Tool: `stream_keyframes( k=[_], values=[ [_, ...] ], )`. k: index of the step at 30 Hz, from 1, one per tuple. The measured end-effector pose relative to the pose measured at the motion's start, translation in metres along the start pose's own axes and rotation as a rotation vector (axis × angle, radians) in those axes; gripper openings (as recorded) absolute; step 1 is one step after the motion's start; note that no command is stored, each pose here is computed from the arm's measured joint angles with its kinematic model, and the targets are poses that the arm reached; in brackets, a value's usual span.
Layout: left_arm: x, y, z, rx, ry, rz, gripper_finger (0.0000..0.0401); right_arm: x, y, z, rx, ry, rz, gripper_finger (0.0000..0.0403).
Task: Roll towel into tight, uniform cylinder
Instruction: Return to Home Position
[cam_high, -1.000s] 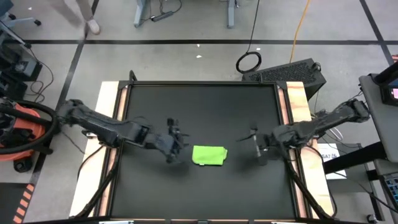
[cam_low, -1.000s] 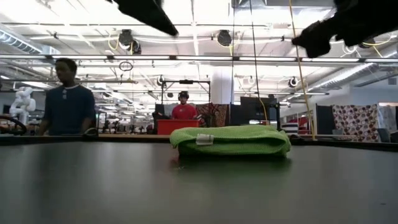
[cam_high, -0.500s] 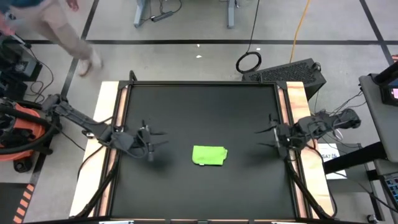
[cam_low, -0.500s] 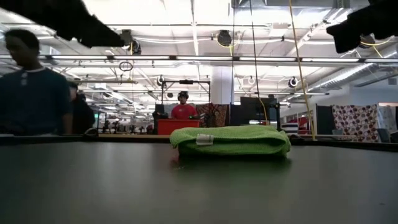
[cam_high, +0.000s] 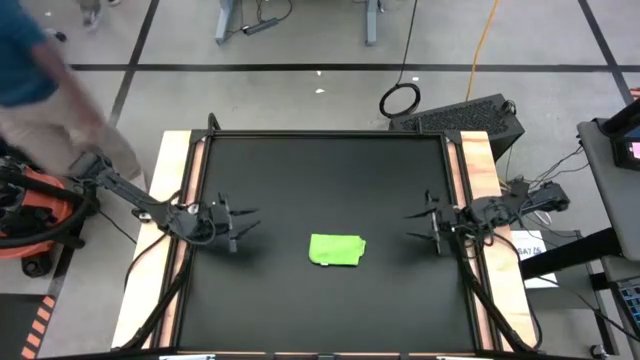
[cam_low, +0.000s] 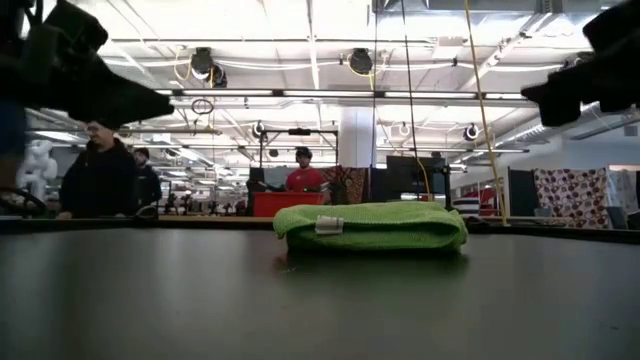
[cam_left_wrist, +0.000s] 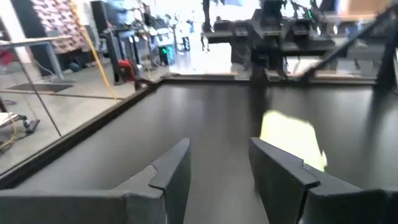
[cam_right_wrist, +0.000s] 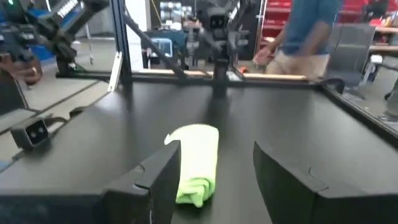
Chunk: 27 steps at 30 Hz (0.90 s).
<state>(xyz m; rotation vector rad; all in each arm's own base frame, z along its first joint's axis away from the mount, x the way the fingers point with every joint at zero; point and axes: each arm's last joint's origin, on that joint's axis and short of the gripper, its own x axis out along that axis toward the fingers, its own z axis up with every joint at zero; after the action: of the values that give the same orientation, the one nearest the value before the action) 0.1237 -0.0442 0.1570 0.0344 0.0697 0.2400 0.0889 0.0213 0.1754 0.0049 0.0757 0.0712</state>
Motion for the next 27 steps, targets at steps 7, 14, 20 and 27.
stream_keyframes(
  k=[7, 14, 20, 27],
  values=[
    [0.0, 0.002, -0.001, 0.009, 0.012, 0.038, 0.0167, 0.002, 0.001, -0.001, -0.036, -0.001, 0.018, 0.0191],
    [0.0, 0.002, -0.006, -0.009, 0.047, 0.035, 0.0167, 0.003, -0.001, -0.002, -0.061, 0.011, -0.044, 0.0191],
    [0.0, 0.002, -0.011, 0.085, 0.089, 0.034, 0.0166, 0.003, -0.001, -0.002, -0.063, 0.011, -0.035, 0.0191],
    [0.0, 0.002, -0.013, 0.099, 0.105, 0.034, 0.0166, 0.003, -0.001, -0.002, -0.055, 0.011, -0.034, 0.0191]
  ],
)
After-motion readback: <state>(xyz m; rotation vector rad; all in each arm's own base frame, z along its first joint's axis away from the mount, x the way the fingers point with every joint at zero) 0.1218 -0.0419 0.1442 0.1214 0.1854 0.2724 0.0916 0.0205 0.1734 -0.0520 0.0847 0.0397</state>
